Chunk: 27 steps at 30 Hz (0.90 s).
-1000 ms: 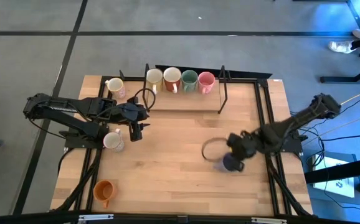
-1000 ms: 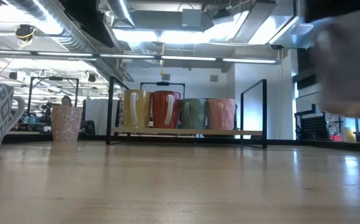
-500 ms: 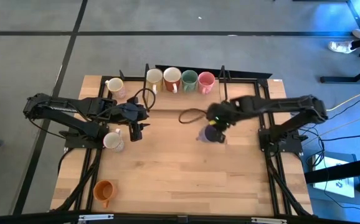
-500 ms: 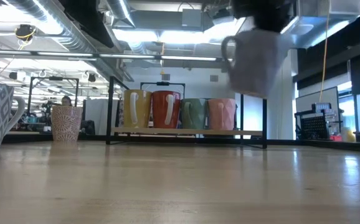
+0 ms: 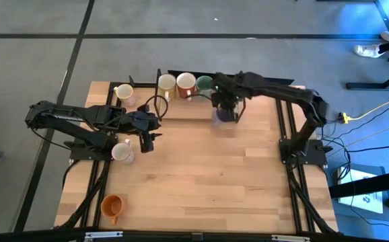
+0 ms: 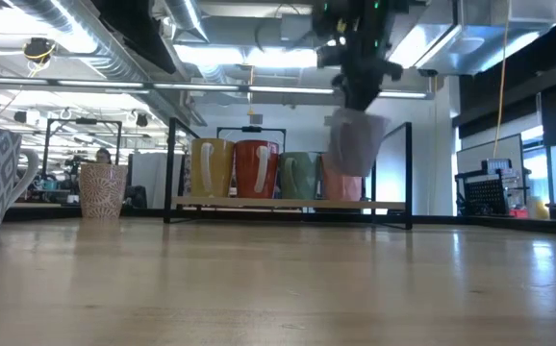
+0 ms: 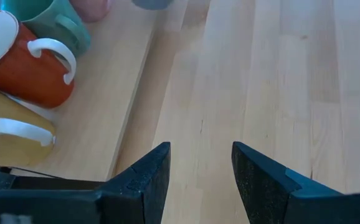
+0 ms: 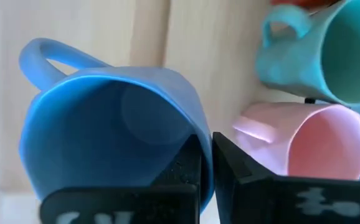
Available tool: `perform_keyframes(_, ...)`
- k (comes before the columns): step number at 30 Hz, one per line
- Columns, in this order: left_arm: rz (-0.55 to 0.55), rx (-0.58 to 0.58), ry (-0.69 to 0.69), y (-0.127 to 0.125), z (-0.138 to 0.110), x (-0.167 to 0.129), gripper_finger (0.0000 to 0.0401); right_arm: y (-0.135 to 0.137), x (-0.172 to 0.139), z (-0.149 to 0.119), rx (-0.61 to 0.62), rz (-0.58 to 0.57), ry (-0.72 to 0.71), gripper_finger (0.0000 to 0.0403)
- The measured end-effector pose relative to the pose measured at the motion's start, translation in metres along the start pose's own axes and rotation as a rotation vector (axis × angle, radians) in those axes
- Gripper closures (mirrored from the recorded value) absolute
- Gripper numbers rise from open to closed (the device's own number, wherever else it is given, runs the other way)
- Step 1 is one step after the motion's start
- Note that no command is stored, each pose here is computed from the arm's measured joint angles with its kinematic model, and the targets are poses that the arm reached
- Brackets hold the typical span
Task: Place coffee mugs
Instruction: Put the purple mug on the shelf
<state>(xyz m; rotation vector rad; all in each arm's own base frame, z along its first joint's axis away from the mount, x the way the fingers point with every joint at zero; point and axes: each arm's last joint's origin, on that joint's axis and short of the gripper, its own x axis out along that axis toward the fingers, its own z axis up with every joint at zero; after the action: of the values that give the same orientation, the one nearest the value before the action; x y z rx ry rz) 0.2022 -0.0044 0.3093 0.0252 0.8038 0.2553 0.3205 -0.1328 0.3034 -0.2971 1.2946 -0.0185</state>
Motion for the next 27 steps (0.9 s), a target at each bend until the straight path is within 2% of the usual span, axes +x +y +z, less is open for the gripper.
perform_keyframes(5, 0.000, 0.000, 0.000, 0.000, 0.000, 0.000, 0.0235, -0.024, 0.016, -0.013, -0.144, 0.038, 0.031, 0.0398)
perform_keyframes(8, 0.000, -0.005, -0.001, 0.000, 0.000, 0.000, 0.0235, -0.034, 0.024, -0.021, -0.179, 0.059, 0.053, 0.0398)
perform_keyframes(16, 0.000, -0.005, -0.001, 0.000, 0.000, 0.000, 0.0235, -0.046, 0.042, -0.027, -0.193, 0.089, 0.066, 0.0398)
perform_keyframes(22, 0.018, -0.007, -0.009, 0.001, 0.001, 0.000, 0.0235, -0.048, 0.046, -0.026, -0.197, 0.031, 0.088, 0.0396)
perform_keyframes(27, 0.018, -0.007, -0.010, 0.000, 0.001, 0.000, 0.0235, -0.049, 0.046, -0.026, -0.197, 0.005, 0.094, 0.0361)
